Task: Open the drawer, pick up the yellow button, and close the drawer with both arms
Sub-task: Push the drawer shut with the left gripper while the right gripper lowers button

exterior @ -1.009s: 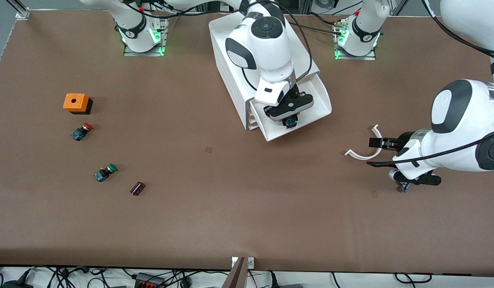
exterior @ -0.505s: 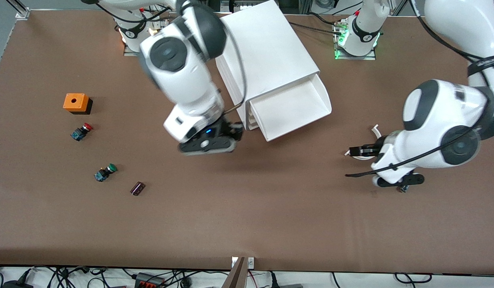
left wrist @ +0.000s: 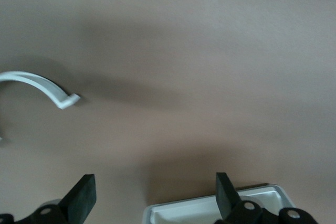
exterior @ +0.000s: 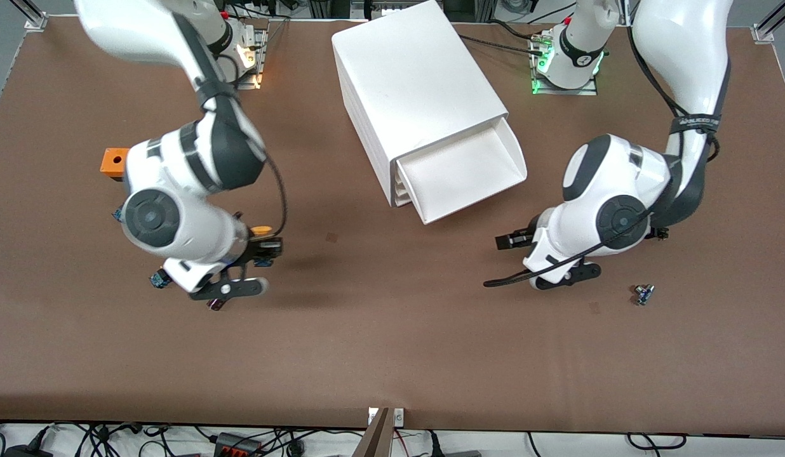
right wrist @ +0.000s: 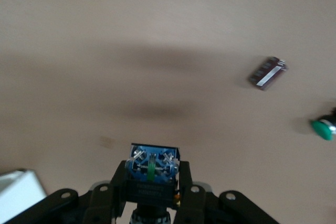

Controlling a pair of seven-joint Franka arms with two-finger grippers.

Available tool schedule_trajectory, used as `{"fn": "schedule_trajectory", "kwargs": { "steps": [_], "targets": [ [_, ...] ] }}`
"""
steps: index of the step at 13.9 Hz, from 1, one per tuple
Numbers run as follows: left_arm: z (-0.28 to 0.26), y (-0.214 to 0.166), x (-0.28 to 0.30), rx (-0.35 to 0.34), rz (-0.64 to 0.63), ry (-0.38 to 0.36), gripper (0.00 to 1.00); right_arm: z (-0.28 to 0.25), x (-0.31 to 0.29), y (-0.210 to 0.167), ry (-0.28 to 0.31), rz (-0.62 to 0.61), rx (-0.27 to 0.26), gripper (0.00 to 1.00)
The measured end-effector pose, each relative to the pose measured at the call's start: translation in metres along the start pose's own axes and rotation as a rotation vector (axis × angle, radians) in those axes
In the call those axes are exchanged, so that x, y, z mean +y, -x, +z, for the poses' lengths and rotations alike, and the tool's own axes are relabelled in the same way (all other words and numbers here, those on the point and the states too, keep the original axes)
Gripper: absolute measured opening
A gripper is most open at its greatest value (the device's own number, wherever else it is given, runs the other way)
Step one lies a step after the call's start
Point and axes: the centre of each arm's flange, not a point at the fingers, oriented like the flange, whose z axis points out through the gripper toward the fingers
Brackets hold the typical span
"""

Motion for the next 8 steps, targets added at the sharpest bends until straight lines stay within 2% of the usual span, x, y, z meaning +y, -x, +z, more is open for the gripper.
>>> {"fn": "schedule_trajectory", "kwargs": {
  "steps": [3,5,8],
  "targets": [
    [0.016,0.019,0.012,-0.002,-0.01,0.008,1.0,0.042,0.076,-0.002,-0.013,-0.055,-0.055,0.41],
    [0.02,0.035,0.02,-0.018,-0.017,0.009,1.0,0.072,0.1,0.002,-0.019,-0.075,-0.061,0.41],
    [0.026,0.066,0.036,-0.037,-0.011,-0.003,1.0,0.117,0.105,0.015,-0.019,-0.084,-0.05,0.41]
  ]
}}
